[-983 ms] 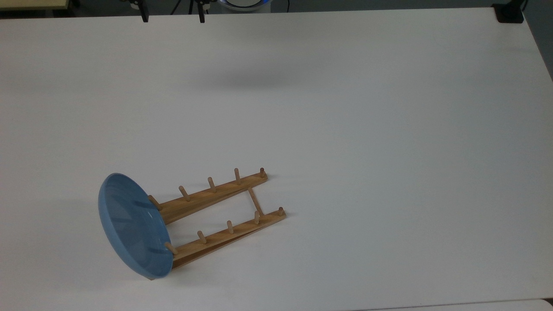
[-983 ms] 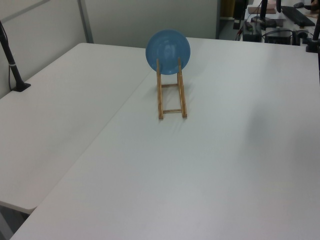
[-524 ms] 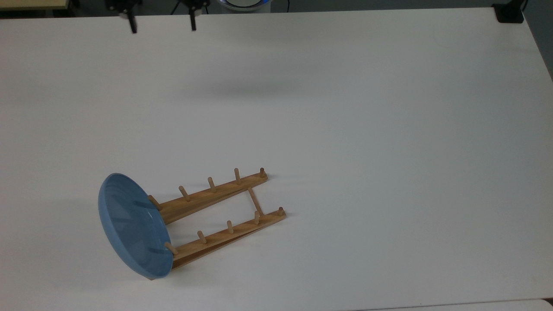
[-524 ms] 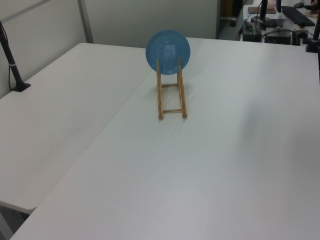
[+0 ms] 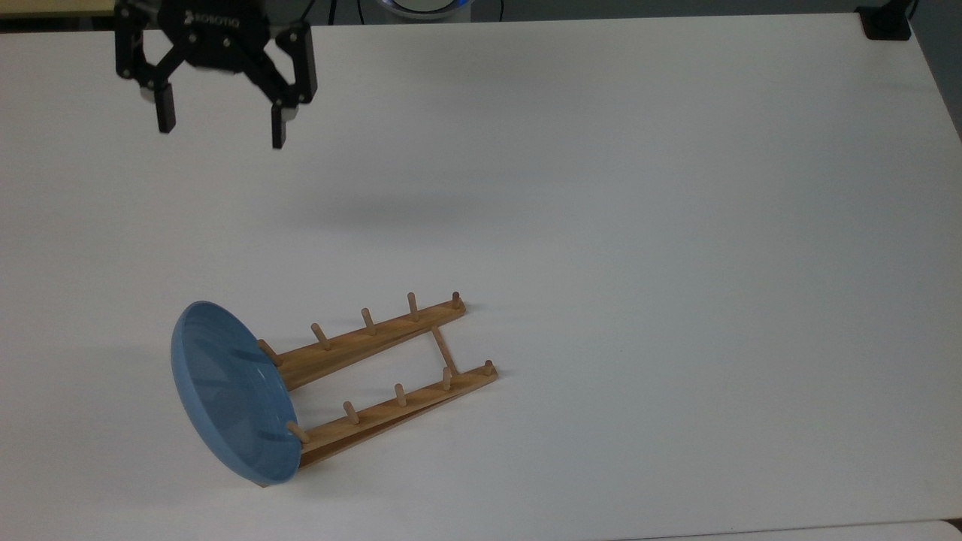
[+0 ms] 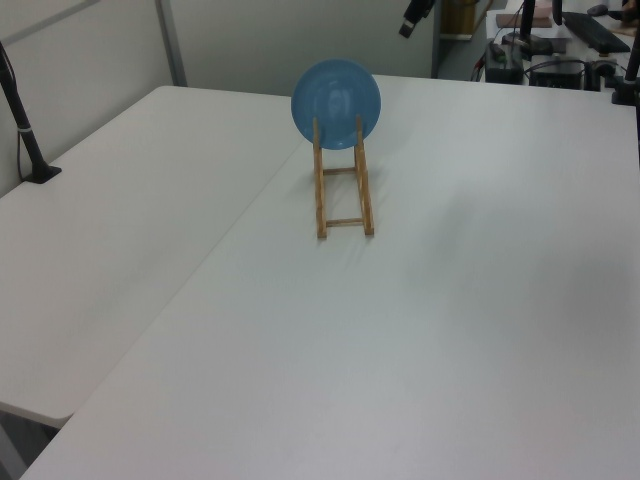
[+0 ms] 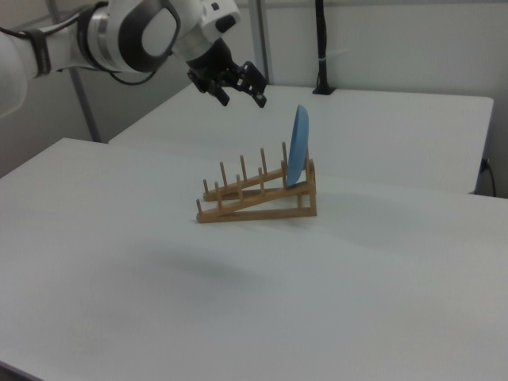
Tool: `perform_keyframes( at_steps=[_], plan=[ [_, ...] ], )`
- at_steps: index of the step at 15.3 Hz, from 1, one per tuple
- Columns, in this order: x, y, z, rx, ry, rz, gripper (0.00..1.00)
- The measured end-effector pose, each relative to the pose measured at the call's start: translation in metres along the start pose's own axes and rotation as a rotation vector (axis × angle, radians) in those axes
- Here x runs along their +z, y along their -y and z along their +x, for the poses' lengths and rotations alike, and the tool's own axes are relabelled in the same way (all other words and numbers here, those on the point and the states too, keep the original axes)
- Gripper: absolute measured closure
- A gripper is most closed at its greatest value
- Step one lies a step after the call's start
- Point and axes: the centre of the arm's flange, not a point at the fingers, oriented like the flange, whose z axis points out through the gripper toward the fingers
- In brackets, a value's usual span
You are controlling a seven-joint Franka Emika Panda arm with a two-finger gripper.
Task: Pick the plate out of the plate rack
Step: 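Move the open gripper down toward the rim of the blue plate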
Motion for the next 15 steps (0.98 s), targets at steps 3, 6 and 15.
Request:
perform_keyframes(
  at_steps=[3, 6, 15],
  plan=[
    [0.02, -0.007, 0.007, 0.103, -0.074, -0.007, 0.0],
    [0.045, -0.015, 0.009, 0.225, -0.161, -0.021, 0.03],
    [0.128, -0.006, -0.004, 0.254, -0.195, -0.121, 0.04]
  ],
)
